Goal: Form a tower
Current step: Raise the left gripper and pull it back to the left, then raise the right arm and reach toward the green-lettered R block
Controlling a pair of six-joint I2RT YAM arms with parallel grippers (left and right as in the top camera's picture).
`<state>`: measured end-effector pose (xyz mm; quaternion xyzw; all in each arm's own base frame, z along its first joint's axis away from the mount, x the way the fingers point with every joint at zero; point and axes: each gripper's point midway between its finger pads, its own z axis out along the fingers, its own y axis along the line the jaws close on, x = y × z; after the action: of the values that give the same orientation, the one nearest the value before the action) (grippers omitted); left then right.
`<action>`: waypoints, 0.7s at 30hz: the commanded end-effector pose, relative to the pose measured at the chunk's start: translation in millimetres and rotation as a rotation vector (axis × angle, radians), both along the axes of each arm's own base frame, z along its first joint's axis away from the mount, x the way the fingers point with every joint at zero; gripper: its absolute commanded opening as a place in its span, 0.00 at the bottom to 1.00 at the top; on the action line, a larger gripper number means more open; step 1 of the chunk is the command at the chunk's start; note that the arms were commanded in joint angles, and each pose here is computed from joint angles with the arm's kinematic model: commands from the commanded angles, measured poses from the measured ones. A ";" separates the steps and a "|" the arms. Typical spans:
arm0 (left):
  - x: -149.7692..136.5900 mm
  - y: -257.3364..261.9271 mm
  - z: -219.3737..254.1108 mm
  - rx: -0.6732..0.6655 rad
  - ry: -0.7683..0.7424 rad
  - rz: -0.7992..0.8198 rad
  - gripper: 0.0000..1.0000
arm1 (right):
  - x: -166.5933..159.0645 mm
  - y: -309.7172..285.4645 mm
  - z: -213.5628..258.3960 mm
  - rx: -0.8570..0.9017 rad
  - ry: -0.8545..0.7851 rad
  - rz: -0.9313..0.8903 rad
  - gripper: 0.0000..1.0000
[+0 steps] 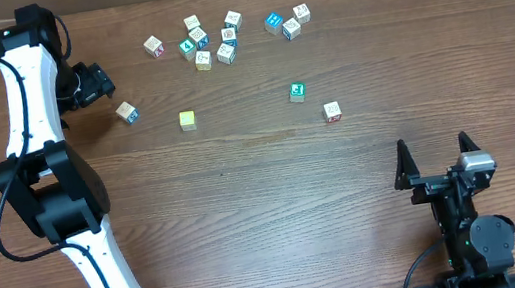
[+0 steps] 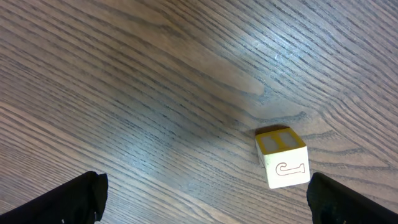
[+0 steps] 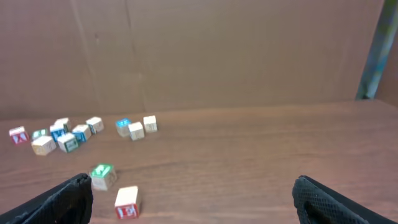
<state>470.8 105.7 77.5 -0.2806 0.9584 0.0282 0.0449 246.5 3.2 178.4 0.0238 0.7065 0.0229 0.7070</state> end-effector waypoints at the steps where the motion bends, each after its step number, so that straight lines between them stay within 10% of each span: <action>1: 5.5 -1.3 22.6 0.004 -0.059 0.020 1.00 | 0.0 1.7 -2.7 0.000 0.000 0.013 1.00; 12: 5.5 -1.3 22.6 0.004 -0.059 0.020 1.00 | -4.7 23.5 13.4 0.101 -0.014 0.142 1.00; 21: 5.5 -1.3 22.6 0.004 -0.059 0.020 1.00 | -31.3 22.5 116.4 0.108 -0.116 0.147 1.00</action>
<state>470.8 105.7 77.5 -0.2806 0.9584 0.0282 0.0449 227.3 26.5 244.3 0.0066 0.6900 0.1078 0.7157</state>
